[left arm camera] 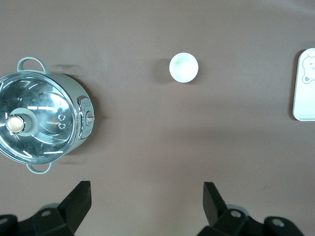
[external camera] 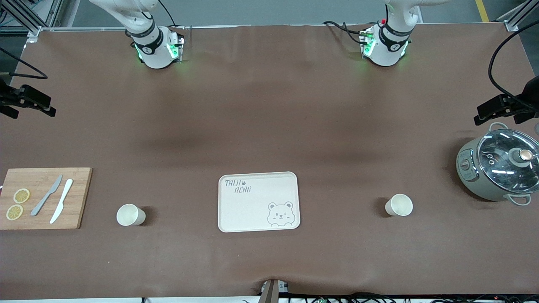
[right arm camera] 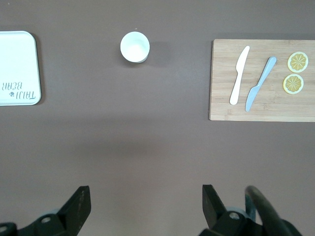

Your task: Place white IKEA cup upright on tray with both arms

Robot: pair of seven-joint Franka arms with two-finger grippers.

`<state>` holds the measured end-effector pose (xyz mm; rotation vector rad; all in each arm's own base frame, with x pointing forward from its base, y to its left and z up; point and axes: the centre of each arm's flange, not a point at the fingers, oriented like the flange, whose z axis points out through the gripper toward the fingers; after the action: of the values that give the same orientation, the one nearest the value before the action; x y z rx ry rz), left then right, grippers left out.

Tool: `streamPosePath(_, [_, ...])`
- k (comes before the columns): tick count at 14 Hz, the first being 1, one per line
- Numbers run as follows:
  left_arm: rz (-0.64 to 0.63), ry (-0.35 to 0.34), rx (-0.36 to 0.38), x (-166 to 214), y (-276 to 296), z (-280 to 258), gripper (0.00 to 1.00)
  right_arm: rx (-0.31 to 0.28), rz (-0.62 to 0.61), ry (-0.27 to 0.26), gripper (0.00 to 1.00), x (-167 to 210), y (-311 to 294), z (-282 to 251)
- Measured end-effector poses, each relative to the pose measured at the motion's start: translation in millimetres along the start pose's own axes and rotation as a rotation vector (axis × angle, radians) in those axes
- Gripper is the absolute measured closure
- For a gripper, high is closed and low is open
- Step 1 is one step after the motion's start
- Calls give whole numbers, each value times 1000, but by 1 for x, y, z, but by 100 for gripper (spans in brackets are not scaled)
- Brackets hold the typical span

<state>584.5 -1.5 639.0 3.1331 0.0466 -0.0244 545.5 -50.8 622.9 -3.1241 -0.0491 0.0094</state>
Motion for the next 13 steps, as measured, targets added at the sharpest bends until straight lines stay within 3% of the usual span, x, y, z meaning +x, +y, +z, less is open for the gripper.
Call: streamPosePath(13, [0, -38, 3, 9, 2, 23, 0, 2, 0, -13, 0, 0, 0, 7])
